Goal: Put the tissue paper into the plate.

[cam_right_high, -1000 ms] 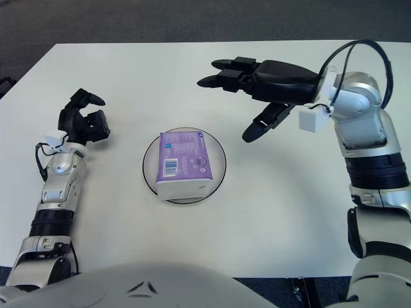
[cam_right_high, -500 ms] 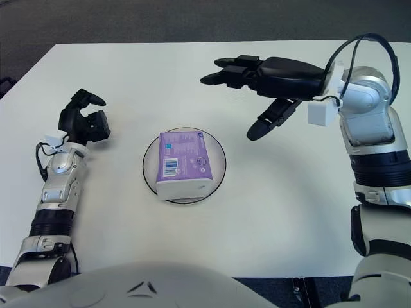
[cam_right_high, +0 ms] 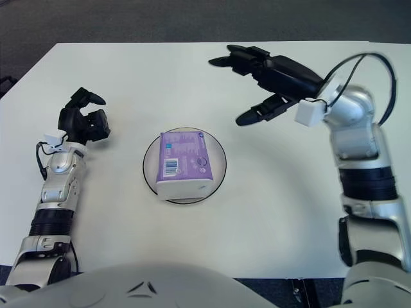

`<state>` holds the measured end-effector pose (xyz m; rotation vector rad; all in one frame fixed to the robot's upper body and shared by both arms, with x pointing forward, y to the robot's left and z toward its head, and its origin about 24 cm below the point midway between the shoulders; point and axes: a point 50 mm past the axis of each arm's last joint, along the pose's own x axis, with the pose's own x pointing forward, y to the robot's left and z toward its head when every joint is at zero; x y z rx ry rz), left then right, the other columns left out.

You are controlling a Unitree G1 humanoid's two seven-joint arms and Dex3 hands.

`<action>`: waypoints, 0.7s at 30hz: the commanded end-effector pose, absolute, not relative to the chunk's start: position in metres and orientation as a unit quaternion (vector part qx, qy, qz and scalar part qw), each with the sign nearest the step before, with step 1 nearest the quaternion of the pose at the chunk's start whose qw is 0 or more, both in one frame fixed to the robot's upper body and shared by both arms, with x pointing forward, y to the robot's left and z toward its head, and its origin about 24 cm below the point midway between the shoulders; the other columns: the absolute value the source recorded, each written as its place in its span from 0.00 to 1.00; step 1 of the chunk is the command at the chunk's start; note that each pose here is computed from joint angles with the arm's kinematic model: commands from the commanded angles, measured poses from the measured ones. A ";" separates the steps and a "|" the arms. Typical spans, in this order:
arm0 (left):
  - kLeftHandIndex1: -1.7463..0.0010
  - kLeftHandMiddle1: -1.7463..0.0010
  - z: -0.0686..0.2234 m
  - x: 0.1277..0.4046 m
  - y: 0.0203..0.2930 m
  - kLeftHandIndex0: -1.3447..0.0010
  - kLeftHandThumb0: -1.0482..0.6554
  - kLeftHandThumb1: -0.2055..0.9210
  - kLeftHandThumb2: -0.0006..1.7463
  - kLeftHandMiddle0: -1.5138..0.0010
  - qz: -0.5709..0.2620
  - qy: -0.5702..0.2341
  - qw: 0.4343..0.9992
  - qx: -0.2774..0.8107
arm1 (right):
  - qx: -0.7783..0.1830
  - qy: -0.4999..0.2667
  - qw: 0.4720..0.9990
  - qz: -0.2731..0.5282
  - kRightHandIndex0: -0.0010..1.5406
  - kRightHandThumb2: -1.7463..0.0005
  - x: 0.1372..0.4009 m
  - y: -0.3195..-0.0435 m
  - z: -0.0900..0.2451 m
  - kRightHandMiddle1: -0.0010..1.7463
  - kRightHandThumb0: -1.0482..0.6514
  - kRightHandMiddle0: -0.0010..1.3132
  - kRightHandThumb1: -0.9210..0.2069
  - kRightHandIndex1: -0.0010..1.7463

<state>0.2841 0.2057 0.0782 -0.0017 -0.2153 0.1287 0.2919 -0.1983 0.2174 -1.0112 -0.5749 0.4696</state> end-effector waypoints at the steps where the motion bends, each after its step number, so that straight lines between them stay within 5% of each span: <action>1: 0.00 0.00 0.015 0.254 0.192 0.56 0.34 0.49 0.73 0.14 0.075 0.009 0.996 -0.048 | -0.433 -0.225 0.857 0.165 0.15 0.75 0.294 -0.202 0.192 0.33 0.14 0.00 0.00 0.05; 21: 0.00 0.00 0.024 0.259 0.192 0.57 0.34 0.51 0.72 0.14 0.052 -0.011 0.997 -0.050 | -0.215 -0.108 0.970 0.018 0.20 0.60 0.304 -0.209 0.155 0.39 0.28 0.00 0.00 0.08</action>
